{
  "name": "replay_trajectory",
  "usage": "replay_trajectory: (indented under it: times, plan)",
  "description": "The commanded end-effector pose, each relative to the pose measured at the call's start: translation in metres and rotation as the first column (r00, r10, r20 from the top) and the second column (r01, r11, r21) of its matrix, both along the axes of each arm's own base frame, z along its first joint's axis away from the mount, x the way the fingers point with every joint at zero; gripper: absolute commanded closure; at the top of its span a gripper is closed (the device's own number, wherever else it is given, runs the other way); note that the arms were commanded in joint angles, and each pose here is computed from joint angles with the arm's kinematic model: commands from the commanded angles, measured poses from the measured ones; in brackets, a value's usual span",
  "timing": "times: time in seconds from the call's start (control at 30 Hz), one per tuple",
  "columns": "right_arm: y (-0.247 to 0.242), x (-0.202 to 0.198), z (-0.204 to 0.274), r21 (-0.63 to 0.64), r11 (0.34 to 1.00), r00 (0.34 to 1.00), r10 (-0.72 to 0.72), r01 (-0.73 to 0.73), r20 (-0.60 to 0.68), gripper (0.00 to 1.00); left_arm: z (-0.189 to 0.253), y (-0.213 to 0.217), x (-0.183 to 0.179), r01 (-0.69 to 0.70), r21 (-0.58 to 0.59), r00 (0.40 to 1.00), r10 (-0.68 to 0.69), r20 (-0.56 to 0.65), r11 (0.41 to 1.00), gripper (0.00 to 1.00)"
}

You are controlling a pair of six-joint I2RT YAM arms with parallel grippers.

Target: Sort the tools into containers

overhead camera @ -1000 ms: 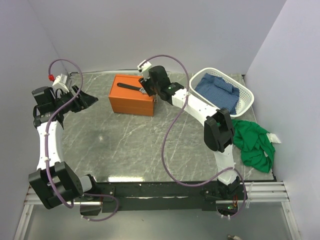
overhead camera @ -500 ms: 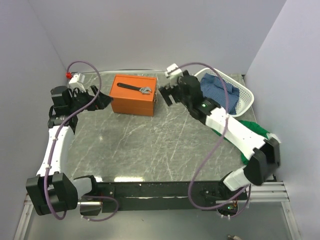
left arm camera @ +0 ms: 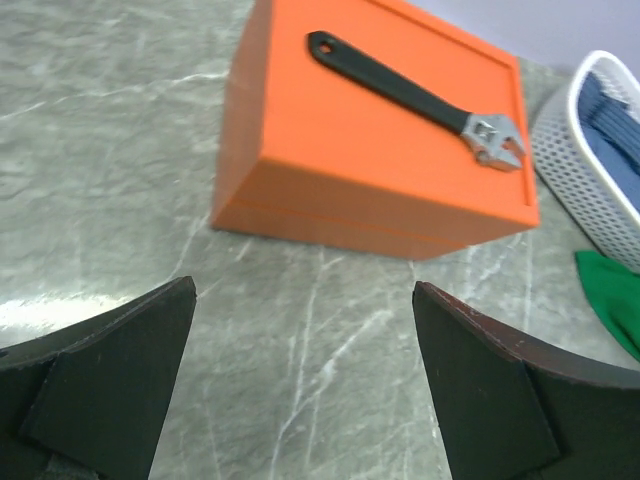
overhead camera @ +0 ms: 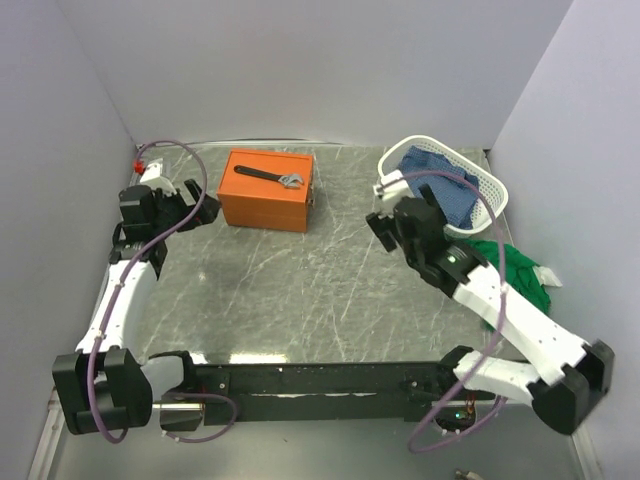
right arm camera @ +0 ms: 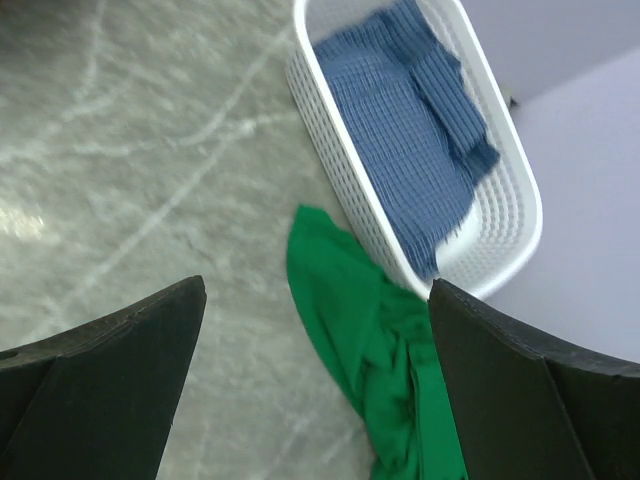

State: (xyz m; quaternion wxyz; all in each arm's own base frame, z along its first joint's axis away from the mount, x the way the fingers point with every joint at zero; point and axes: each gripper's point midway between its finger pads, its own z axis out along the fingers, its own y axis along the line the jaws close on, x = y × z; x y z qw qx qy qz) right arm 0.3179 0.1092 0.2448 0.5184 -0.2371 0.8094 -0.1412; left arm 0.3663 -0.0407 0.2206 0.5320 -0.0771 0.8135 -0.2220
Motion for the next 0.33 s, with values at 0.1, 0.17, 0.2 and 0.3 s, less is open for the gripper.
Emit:
replay_trajectory:
  times: [0.1,0.17,0.2,0.3]
  plan:
    - [-0.044,-0.034,-0.014,0.009,0.995,0.995,-0.101,0.101,-0.011,0.0,0.029,0.012,-0.008,-0.092,0.061,0.989,0.084,0.124,0.994,0.04]
    - [-0.051,-0.034,-0.015,0.017,0.992,0.992,-0.123,0.123,-0.011,0.0,0.027,0.014,-0.014,-0.096,0.075,0.988,0.086,0.126,0.993,0.04]
    - [-0.051,-0.035,-0.017,0.019,0.992,0.992,-0.123,0.123,-0.016,0.0,0.027,0.014,-0.016,-0.098,0.079,0.988,0.088,0.127,0.992,0.04]
    - [-0.049,-0.034,-0.012,0.068,0.991,0.993,-0.118,0.119,-0.018,0.0,0.029,0.018,-0.023,-0.115,0.104,0.985,0.1,0.141,0.988,0.03]
